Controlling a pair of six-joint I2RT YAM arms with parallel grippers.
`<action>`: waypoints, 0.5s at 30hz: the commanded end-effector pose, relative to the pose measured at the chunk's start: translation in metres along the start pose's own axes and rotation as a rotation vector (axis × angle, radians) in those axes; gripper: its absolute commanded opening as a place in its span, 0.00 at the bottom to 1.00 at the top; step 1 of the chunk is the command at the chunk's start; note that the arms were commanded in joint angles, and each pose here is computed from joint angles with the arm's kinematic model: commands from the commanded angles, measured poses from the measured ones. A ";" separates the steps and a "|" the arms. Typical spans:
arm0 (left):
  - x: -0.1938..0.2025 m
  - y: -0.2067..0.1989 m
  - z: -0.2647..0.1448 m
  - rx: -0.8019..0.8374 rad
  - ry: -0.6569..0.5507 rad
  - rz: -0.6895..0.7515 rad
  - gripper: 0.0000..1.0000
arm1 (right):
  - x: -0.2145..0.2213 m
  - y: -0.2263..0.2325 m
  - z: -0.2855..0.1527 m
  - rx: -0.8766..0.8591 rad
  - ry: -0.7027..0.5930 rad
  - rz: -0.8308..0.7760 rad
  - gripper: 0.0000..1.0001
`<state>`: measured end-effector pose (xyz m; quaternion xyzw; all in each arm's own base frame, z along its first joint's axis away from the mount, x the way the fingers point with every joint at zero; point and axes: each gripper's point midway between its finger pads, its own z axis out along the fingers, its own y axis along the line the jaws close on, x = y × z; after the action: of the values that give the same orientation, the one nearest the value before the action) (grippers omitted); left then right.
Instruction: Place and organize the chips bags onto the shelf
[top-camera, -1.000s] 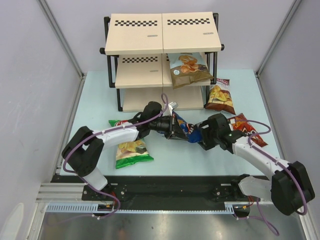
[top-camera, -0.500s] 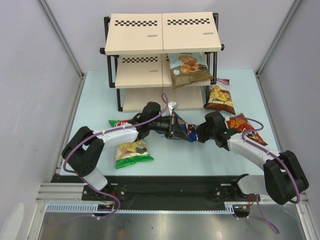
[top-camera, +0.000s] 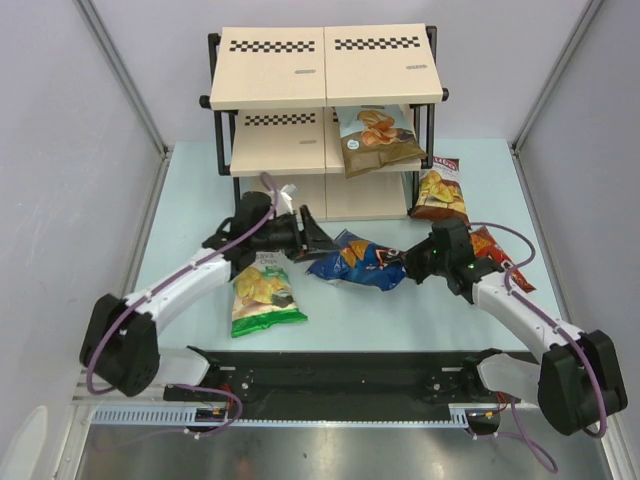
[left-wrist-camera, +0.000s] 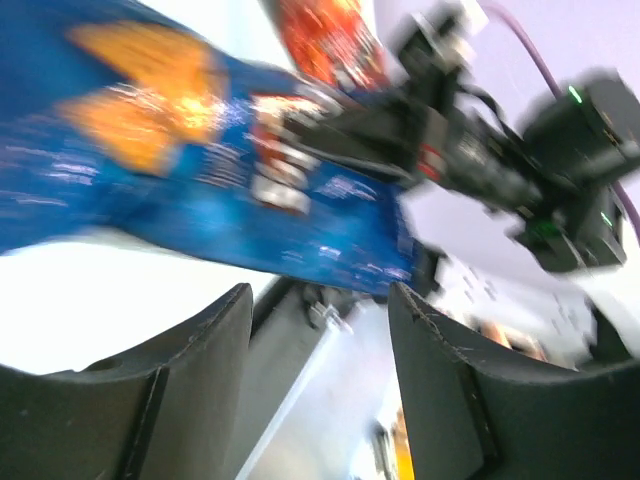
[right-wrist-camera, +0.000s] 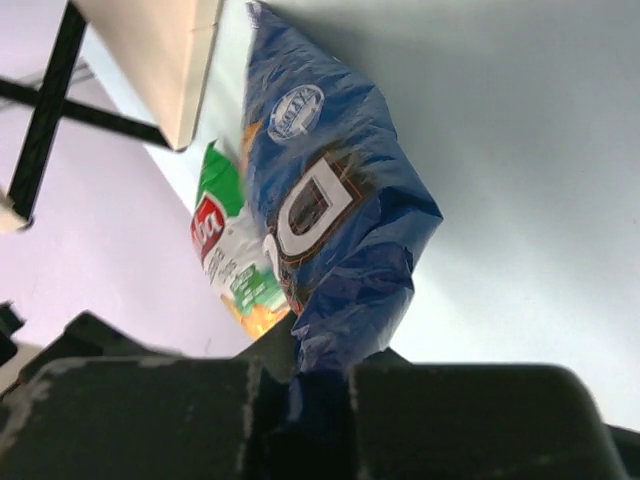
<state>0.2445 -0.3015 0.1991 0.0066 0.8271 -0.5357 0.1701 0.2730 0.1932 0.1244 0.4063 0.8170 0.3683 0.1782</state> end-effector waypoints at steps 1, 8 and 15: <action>-0.022 0.030 -0.038 -0.205 -0.144 0.022 0.62 | 0.012 0.039 -0.033 -0.144 0.131 -0.139 0.00; -0.040 0.058 -0.059 -0.283 -0.232 -0.068 0.62 | 0.017 0.099 -0.057 -0.299 0.197 -0.265 0.00; -0.057 0.062 -0.068 -0.333 -0.274 -0.080 0.62 | 0.018 0.182 -0.084 -0.517 0.225 -0.362 0.00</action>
<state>0.2780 -0.2150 0.1752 -0.1211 0.8732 -0.4111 0.2322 0.2961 0.2233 0.2347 0.2464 0.8177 0.4841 0.1902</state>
